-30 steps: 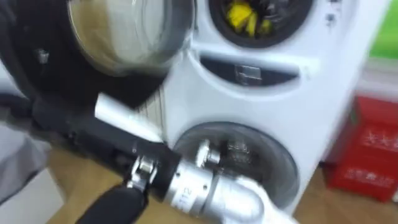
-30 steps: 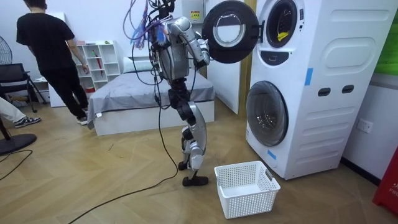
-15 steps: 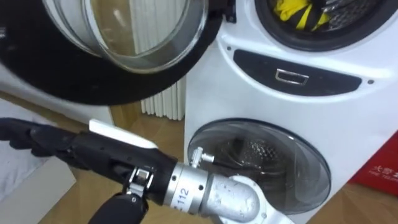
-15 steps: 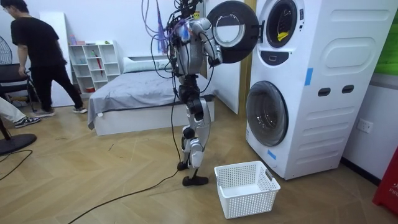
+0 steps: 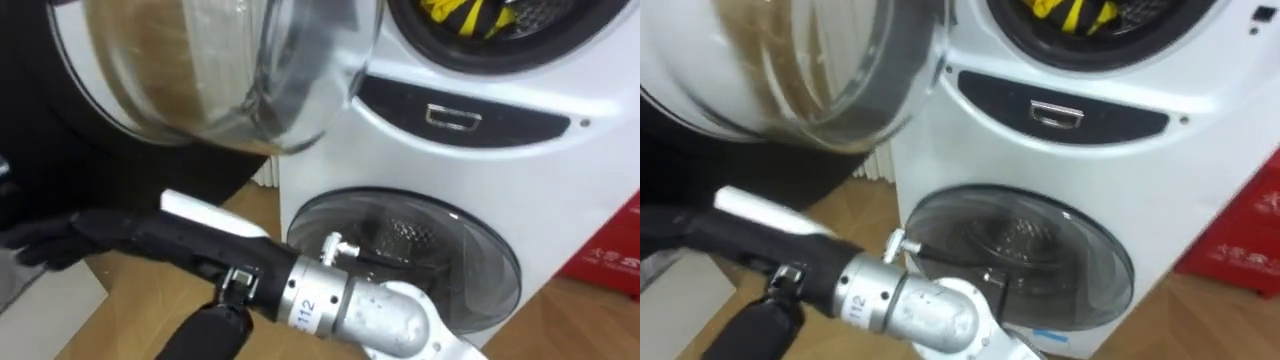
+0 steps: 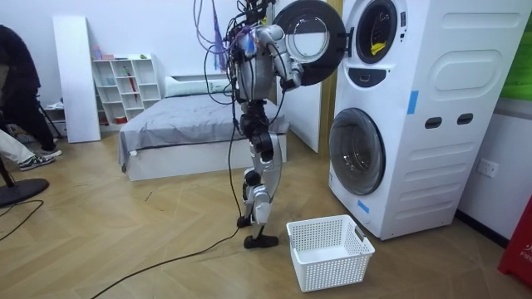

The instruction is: Pick clothes from washing machine

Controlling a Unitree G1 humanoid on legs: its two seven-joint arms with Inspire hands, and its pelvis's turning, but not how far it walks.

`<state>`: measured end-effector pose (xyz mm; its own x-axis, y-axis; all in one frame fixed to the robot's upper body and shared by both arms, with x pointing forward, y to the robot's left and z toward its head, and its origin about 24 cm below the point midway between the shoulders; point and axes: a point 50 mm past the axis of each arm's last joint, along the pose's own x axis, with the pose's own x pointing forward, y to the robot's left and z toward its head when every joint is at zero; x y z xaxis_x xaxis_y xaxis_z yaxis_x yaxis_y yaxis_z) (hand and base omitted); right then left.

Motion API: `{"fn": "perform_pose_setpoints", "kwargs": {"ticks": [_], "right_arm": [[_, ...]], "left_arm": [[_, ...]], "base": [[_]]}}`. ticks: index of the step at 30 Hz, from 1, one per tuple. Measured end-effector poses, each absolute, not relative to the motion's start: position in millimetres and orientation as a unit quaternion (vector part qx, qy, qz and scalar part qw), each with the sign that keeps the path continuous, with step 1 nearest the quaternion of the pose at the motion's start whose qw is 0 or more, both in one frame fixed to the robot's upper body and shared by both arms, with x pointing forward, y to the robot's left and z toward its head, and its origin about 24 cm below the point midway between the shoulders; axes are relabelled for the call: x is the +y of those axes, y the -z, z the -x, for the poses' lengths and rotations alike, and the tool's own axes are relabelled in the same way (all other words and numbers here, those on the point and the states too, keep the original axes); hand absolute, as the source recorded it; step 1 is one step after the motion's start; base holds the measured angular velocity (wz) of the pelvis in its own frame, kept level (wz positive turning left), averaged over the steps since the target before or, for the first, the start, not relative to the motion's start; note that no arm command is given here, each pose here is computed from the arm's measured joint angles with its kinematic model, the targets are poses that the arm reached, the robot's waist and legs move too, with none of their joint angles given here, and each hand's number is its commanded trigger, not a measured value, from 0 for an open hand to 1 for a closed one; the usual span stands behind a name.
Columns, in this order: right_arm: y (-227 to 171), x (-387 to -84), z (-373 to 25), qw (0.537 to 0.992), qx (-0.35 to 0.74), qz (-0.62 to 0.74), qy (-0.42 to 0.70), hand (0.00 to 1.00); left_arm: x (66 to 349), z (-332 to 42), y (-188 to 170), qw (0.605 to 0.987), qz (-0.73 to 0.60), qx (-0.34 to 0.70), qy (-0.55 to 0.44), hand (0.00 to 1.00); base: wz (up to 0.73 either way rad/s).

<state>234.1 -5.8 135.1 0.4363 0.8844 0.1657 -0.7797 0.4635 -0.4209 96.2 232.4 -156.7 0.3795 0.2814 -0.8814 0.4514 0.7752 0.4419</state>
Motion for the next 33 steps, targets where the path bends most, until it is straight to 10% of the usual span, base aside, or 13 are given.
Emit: {"fn": "perform_pose_setpoints", "kwargs": {"ticks": [11,33], "right_arm": [[-125.9,-130.8,-256.3,0.947,-0.145,0.220,-0.182,0.00],[-151.4,-162.8,-256.0,0.951,-0.179,0.232,-0.099,0.00]], "left_arm": [[234.5,-92.6,156.2,0.776,-0.283,0.563,0.006,0.00],[238.3,-104.1,150.8,0.805,-0.236,0.545,-0.007,0.00]], "base": [[-0.12],[-0.06]]}}
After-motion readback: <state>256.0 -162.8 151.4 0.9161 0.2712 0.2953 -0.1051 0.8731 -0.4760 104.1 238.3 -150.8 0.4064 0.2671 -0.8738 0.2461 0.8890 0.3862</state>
